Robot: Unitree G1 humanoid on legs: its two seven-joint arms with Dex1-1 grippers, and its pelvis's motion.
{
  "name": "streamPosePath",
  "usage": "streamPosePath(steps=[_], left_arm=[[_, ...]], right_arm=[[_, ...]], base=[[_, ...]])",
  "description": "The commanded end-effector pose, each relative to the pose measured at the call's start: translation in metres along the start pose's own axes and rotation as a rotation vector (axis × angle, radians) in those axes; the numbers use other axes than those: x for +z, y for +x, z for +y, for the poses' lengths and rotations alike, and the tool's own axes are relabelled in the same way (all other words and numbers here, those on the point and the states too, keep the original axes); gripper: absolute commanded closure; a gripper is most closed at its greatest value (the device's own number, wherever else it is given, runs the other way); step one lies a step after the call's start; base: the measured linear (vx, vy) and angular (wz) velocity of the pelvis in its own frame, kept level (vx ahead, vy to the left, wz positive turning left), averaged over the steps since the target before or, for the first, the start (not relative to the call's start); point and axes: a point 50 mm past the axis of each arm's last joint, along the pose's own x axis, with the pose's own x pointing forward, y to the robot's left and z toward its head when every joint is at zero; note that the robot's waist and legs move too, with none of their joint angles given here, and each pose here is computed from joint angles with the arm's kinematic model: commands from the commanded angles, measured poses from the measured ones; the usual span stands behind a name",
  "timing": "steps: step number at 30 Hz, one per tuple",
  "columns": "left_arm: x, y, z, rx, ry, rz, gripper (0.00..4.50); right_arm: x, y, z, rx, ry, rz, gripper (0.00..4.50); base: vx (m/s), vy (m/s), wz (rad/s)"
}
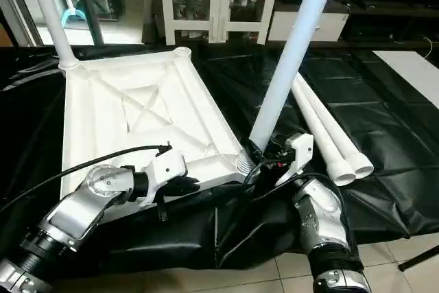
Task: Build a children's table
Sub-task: Insert table leg to table base
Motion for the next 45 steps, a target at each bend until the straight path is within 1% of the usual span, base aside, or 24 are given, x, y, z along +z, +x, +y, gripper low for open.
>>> streamPosePath(steps=[1,5,8,9,11,12,14,15,17,19,23,25,27,28,32,35,37,38,39,40,41,42,43,45], left_arm=[[0.003,-0.003,0.004,0.027,0.021,0.002,4.50],[0.001,-0.003,0.004,0.044,-0.004,0.011,4.50],[-0.002,-0.002,0.009,0.099,-0.052,0.039,4.50],[-0.003,0.000,0.012,0.144,-0.087,0.059,4.50],[-0.003,0.003,0.018,0.219,-0.128,0.085,4.50],[-0.003,0.004,0.021,0.248,-0.143,0.095,4.50],[-0.001,0.012,0.035,0.398,-0.235,0.165,4.50],[0.000,0.012,0.036,0.403,-0.237,0.168,4.50],[0.010,0.022,0.044,0.454,-0.263,0.200,4.50],[0.019,0.028,0.047,0.472,-0.274,0.203,4.50],[0.037,0.039,0.055,0.526,-0.286,0.188,4.50],[0.040,0.039,0.059,0.547,-0.296,0.182,4.50],[0.039,0.038,0.059,0.550,-0.295,0.188,4.50],[0.034,0.035,0.060,0.555,-0.301,0.200,4.50],[0.026,0.031,0.062,0.559,-0.311,0.214,4.50],[0.026,0.031,0.062,0.539,-0.306,0.189,4.50],[0.026,0.030,0.061,0.504,-0.258,0.158,4.50],[0.026,0.028,0.059,0.462,-0.208,0.121,4.50],[0.025,0.026,0.058,0.436,-0.184,0.103,4.50],[0.017,0.013,0.050,0.307,-0.161,0.043,4.50],[0.015,0.010,0.048,0.275,-0.159,0.031,4.50],[0.013,0.007,0.048,0.266,-0.155,0.037,4.50],[-0.002,-0.011,0.048,0.216,-0.134,0.084,4.50],[-0.016,-0.031,0.050,0.187,-0.104,0.129,4.50]], right_arm=[[-0.063,-0.045,0.009,-0.065,0.099,0.346,2.62],[-0.062,-0.042,0.004,-0.114,0.079,0.346,2.62],[-0.061,-0.035,0.000,-0.164,0.013,0.376,2.62],[-0.060,-0.030,-0.003,-0.207,-0.050,0.401,2.62],[-0.057,-0.022,-0.008,-0.278,-0.097,0.416,2.62],[-0.056,-0.019,-0.010,-0.307,-0.104,0.418,2.62],[-0.051,0.000,-0.015,-0.454,-0.154,0.439,2.62],[-0.051,0.001,-0.015,-0.461,-0.154,0.439,2.62],[-0.045,0.020,-0.016,-0.599,-0.140,0.422,2.62],[-0.043,0.028,-0.015,-0.691,-0.107,0.403,2.62],[-0.040,0.048,-0.004,-0.794,-0.037,0.351,2.62],[-0.032,0.063,0.005,-0.781,-0.028,0.282,2.62],[-0.031,0.066,0.006,-0.765,-0.024,0.267,2.62],[-0.029,0.067,0.006,-0.751,0.009,0.242,2.62],[-0.028,0.063,0.002,-0.740,0.020,0.229,2.62],[-0.029,0.062,0.002,-0.713,0.050,0.231,2.62],[-0.029,0.063,0.003,-0.668,0.076,0.227,2.62],[-0.029,0.064,0.004,-0.608,0.093,0.231,2.62],[-0.029,0.064,0.004,-0.567,0.102,0.236,2.62],[-0.029,0.064,0.007,-0.360,0.117,0.278,2.62],[-0.029,0.064,0.008,-0.310,0.120,0.289,2.62],[-0.029,0.063,0.008,-0.291,0.123,0.292,2.62],[-0.027,0.060,0.007,-0.171,0.129,0.315,2.62],[-0.022,0.058,0.006,-0.070,0.133,0.323,2.62]], base=[[0.000,0.000,0.00],[0.000,0.000,0.00],[0.000,0.000,0.00],[0.000,0.000,0.00],[0.000,0.000,0.00],[0.000,0.000,0.00],[0.000,0.000,0.00],[0.000,0.000,0.00],[0.000,0.000,0.00],[0.000,0.000,0.00],[0.000,0.000,0.00],[0.000,0.000,0.00],[0.000,0.000,0.00],[0.000,0.000,0.00],[0.000,0.000,0.00],[0.000,0.000,0.00],[0.000,0.000,0.00],[0.000,0.000,0.00],[0.000,0.000,0.00],[0.000,0.000,0.00],[0.000,0.000,0.00],[0.000,0.000,0.00],[0.000,0.000,0.00],[0.000,0.000,0.00]])
